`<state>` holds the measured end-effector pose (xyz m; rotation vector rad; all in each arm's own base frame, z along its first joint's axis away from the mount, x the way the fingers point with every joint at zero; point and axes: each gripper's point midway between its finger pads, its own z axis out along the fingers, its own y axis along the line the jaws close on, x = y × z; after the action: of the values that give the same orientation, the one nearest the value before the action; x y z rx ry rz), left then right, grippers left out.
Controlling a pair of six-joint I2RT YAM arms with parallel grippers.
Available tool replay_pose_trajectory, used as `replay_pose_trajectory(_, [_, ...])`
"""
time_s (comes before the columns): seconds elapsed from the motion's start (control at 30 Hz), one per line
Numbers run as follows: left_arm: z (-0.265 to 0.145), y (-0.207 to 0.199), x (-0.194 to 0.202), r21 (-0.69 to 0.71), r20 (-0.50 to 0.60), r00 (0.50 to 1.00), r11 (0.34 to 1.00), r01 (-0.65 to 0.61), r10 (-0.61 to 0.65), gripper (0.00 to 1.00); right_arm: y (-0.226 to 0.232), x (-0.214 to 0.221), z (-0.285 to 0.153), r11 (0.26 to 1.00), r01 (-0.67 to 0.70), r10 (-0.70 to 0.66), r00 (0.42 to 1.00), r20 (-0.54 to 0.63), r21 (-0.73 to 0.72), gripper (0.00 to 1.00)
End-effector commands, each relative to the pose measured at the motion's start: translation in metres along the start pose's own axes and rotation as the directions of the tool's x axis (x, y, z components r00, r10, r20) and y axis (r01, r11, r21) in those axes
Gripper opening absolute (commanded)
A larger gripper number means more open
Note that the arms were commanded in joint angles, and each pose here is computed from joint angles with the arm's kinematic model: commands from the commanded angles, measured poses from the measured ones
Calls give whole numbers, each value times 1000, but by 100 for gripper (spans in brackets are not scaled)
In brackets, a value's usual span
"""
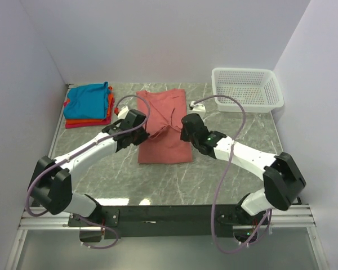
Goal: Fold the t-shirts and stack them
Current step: Fold the tshirt
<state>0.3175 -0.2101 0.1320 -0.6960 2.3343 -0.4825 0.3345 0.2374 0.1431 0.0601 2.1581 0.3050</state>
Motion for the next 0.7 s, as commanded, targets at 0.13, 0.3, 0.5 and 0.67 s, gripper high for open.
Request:
replay_pose_trajectory(0.13, [21,-27,-47,42,119,993,999,-19,13,1,8,-47,28,1000,24,-24,997,78,-4,0])
replay_pose_trajectory(0.3, [43,-26,-53,14,109,993,999,-37,36,1,6,-48,47,999,42,-42,998,55,4,0])
replay_pose_trajectory(0.5, [61,-23,-56,-23,101,995,1000,-22,24,2,2,-46,72,998,59,-59,998,26,12,0])
replay_pose_trajectory(0.67, [73,-18,-57,-49,101,995,999,-11,16,7,-3,-39,93,996,80,-79,997,-10,29,0])
